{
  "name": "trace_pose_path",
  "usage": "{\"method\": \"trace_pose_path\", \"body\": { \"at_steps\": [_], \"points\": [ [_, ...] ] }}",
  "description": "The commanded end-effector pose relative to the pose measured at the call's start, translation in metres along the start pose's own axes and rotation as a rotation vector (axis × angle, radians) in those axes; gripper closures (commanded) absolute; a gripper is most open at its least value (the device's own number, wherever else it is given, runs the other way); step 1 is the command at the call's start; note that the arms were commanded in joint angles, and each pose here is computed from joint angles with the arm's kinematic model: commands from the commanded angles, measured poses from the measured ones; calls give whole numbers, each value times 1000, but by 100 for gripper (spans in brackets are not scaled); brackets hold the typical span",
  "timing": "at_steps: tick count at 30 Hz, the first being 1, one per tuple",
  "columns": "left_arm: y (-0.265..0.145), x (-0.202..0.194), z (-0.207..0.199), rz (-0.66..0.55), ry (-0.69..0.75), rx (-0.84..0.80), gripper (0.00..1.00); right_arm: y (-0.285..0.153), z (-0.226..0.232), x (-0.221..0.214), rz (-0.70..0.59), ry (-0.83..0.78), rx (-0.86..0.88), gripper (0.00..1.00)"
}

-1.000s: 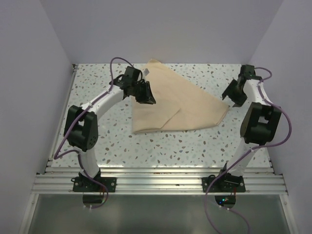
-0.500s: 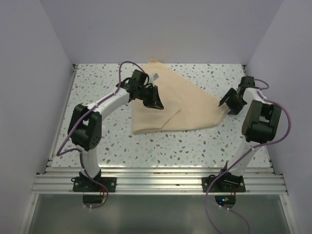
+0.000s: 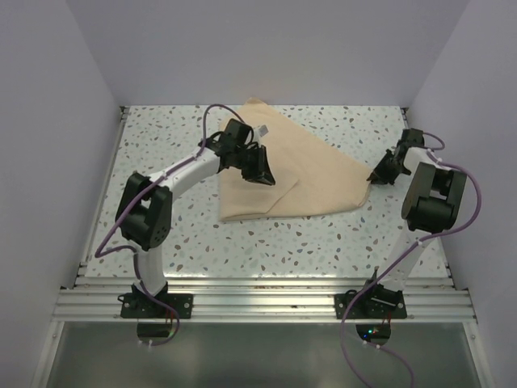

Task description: Prepare the surgical pack

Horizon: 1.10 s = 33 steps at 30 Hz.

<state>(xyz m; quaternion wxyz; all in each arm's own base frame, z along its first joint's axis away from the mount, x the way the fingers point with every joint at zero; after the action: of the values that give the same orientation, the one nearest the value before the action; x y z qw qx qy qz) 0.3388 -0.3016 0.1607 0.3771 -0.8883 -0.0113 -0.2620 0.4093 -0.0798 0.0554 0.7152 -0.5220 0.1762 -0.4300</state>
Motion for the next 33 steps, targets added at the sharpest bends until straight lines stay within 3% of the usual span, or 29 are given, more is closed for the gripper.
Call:
{"method": "trace_pose_path", "body": {
  "at_steps": [1, 5, 9, 15, 23, 33],
  "points": [
    [-5, 15, 5, -55, -4, 35, 84, 10, -4, -6, 30, -44, 7, 88],
    [-20, 29, 29, -84, -25, 103, 84, -9, 6, 0, -13, -42, 32, 100],
    [-45, 33, 64, -97, -80, 213, 86, -43, 28, 4, -56, -25, 89, 100],
    [-86, 19, 126, -97, -168, 394, 86, -99, 92, -10, -100, -136, 213, 100],
    [-115, -19, 193, -58, -301, 564, 86, -144, 207, -103, -42, -400, 385, 100],
    [-88, -40, 201, -46, -355, 470, 87, -160, 301, -219, 57, -583, 536, 100]
  ]
}}
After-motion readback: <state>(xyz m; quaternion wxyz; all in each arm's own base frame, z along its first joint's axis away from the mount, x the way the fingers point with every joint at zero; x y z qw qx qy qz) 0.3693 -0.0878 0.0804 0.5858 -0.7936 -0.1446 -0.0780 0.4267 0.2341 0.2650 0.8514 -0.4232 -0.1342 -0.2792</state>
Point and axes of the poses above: each gripper's point midway between its finger pads, its own y axis out along the fingers, its own z axis along the line the jaws close on, x = y × z, the point moved 4 cm from there along -y, back along the fingers, and after that the axes turned 13 degrees about y, right-handed, at the moved point
